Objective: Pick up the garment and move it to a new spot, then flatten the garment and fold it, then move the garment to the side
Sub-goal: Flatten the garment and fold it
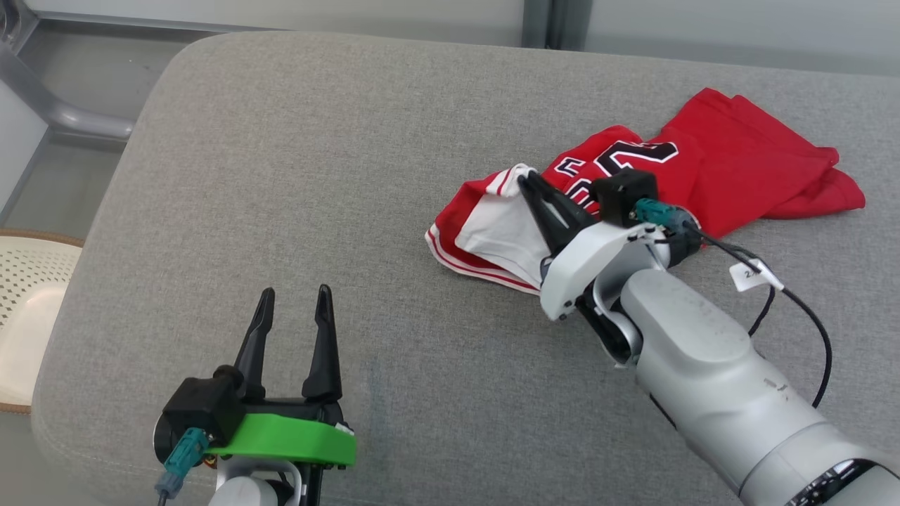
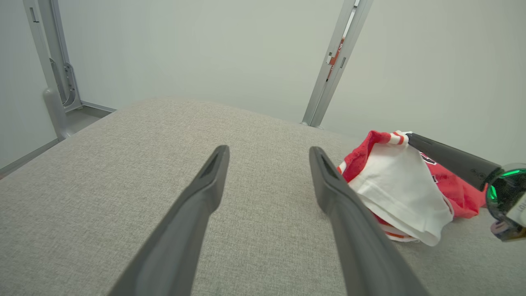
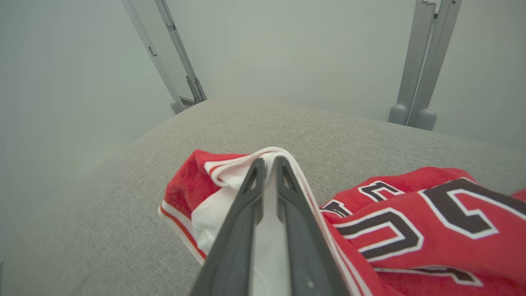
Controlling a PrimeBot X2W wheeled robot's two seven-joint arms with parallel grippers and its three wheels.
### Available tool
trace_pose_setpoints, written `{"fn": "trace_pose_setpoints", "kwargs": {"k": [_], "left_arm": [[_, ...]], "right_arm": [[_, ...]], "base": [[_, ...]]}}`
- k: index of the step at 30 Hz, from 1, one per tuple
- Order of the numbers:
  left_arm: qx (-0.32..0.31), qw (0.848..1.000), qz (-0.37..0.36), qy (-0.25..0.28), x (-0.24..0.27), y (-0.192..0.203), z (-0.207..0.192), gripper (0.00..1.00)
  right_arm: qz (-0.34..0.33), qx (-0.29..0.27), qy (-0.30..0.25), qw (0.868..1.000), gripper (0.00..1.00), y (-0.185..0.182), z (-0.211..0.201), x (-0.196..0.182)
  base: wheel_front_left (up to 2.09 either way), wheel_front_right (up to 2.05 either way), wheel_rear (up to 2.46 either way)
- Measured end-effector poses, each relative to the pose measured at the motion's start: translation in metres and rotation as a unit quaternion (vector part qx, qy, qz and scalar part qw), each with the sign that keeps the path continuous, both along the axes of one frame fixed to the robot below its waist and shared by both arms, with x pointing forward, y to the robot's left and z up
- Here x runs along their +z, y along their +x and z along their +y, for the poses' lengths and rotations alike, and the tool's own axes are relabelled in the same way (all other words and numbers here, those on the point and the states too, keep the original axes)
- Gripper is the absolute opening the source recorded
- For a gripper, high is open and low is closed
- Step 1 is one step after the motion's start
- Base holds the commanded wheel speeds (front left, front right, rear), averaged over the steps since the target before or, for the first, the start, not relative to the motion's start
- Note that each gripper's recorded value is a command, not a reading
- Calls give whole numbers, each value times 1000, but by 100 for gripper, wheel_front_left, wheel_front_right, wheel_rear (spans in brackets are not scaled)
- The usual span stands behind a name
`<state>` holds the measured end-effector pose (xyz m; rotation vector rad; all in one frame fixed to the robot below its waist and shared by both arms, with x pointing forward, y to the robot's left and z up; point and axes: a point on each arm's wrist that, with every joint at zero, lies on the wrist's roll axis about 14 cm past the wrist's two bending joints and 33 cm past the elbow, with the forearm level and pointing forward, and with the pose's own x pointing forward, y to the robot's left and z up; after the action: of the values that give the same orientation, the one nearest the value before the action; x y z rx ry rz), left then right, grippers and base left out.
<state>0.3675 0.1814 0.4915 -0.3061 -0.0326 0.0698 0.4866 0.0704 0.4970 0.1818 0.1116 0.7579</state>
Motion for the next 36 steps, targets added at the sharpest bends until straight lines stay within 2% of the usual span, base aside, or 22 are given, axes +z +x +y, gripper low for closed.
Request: {"fn": "trace_pose_setpoints", "kwargs": {"k": [1,2,3,10,15,23,29,36], "left_arm": [[1,1000,1,0,-1,0,1,100],[3,1000,3,0,-2,0,2,100],[6,1000,5,0,-3,-1,3,100],[7,1000,6,-1,-4,3,3,100],[-8,1000,0,-5,-1,7,-7,100],[-38,999,-3,-11,0,13,-27,100],[-44,999,1,-12,-3,13,-30,100],[-30,1000,7,-3,-6,7,-20,100]], "right_arm": [[1,-8,-7,1000,43,7,-3,-2],[0,-15,-10,1000,74,13,-6,-1],[0,-24,-7,1000,100,19,-9,1],[-28,-59,19,998,100,33,-28,23],[-51,-91,25,994,100,28,-61,32],[-17,-121,32,992,100,-15,-100,0],[52,-95,32,994,100,-51,-83,-43],[110,-64,28,991,100,-60,-52,-70]], "base": [[0,0,0],[0,0,0],[0,0,0],[0,0,0],[0,0,0],[0,0,0],[0,0,0],[0,0,0]]}}
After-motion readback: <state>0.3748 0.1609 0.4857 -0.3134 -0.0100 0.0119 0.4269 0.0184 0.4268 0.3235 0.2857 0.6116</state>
